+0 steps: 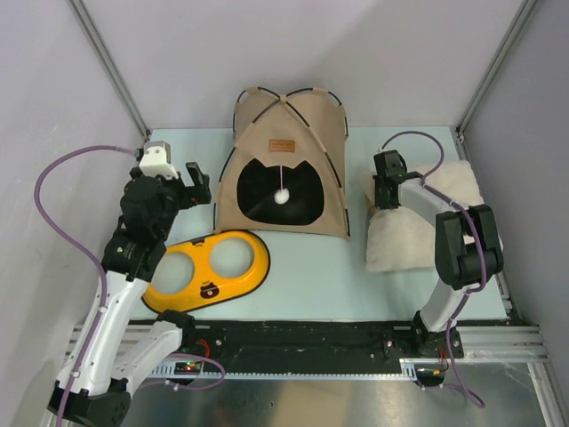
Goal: Set up the pet tent
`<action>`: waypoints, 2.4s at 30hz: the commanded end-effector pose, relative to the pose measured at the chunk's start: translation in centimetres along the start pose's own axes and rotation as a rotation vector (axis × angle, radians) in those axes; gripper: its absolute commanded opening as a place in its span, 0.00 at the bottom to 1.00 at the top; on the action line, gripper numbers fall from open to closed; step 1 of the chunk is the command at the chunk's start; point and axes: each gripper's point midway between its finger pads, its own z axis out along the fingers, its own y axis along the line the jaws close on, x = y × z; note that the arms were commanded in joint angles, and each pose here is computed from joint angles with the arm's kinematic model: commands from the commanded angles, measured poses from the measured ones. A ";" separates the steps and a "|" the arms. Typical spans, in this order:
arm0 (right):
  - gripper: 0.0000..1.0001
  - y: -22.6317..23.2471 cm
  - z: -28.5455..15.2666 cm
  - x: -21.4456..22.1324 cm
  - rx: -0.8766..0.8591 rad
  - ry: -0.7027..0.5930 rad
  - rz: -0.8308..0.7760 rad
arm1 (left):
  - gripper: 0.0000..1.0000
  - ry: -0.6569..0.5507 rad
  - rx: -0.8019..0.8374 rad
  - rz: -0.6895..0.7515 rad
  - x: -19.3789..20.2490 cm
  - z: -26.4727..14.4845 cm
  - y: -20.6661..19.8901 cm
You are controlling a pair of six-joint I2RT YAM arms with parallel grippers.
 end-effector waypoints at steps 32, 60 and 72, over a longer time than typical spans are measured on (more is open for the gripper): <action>0.00 -3.7 -46.2 -8.1 -0.604 -0.877 0.295 | 1.00 0.010 0.100 -0.157 1.2 -1.1 -1.9; 0.00 10.9 -58.6 -4.6 -1.647 -0.610 -0.139 | 1.00 0.031 0.218 -0.036 0.7 0.0 -3.9; 0.00 18.0 -48.0 -5.6 -1.476 -0.389 -0.086 | 0.66 0.072 0.245 0.001 1.7 5.6 -5.2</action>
